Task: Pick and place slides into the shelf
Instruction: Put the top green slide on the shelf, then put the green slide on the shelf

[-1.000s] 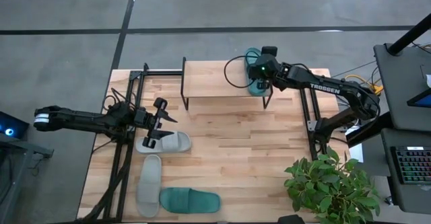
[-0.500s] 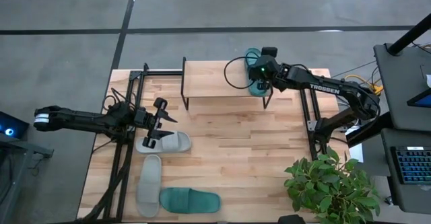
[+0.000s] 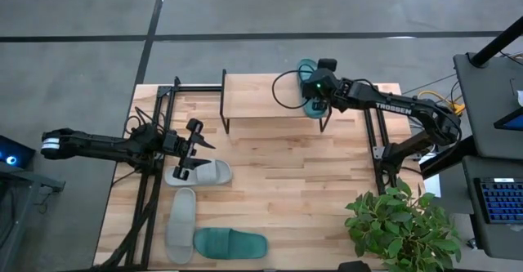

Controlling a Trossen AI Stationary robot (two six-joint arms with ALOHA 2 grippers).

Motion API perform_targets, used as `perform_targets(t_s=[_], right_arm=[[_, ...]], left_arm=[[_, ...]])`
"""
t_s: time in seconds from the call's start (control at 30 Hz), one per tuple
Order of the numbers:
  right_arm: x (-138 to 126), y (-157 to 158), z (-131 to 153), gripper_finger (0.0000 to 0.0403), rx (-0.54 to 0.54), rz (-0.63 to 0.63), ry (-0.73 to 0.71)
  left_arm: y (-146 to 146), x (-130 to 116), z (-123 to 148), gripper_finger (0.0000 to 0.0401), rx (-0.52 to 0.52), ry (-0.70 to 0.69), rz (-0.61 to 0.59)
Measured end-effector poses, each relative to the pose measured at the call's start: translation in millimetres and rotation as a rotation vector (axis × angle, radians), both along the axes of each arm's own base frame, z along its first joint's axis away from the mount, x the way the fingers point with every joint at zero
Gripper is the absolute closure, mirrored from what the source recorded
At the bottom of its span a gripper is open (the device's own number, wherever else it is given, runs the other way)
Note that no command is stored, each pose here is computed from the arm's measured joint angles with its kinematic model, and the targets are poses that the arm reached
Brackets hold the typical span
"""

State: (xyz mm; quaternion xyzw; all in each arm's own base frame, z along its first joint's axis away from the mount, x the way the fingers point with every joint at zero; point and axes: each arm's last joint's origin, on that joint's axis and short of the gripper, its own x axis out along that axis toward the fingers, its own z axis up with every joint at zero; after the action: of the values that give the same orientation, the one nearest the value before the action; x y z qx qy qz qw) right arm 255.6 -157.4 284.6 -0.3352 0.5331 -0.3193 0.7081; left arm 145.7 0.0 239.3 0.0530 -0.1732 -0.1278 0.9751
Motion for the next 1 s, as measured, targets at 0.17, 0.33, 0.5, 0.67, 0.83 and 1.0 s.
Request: perform_targets(t_s=[0.17, 0.33, 0.5, 0.67, 0.83, 1.0], right_arm=[[0.3, -0.4, 3.0, 0.0314, -0.001, -0.008, -0.014], [-1.1, 2.2, 5.8, 0.0278, 0.004, -0.016, -0.039], [-4.1, 8.1, 11.3, 0.0261, 0.01, -0.016, -0.064], [-7.8, 21.2, 21.7, 0.0262, 0.013, -0.002, -0.124], [-11.4, 45.9, 39.3, 0.0269, 0.107, 0.124, -0.29], [-18.8, 66.2, 59.3, 0.0276, 0.303, 0.281, -0.539]], left_arm=[[0.1, 0.0, 0.0, 0.0223, 0.0, 0.0, 0.0], [0.1, 0.0, -0.1, 0.0223, 0.0, 0.001, 0.0], [0.0, 0.0, 0.0, 0.0223, 0.0, 0.0, 0.0], [0.0, 0.0, 0.0, 0.0223, 0.0, 0.0, 0.0], [0.0, 0.1, -0.1, 0.0223, 0.0, 0.001, 0.0], [0.1, 0.0, -0.1, 0.0223, 0.0, 0.0, 0.0]])
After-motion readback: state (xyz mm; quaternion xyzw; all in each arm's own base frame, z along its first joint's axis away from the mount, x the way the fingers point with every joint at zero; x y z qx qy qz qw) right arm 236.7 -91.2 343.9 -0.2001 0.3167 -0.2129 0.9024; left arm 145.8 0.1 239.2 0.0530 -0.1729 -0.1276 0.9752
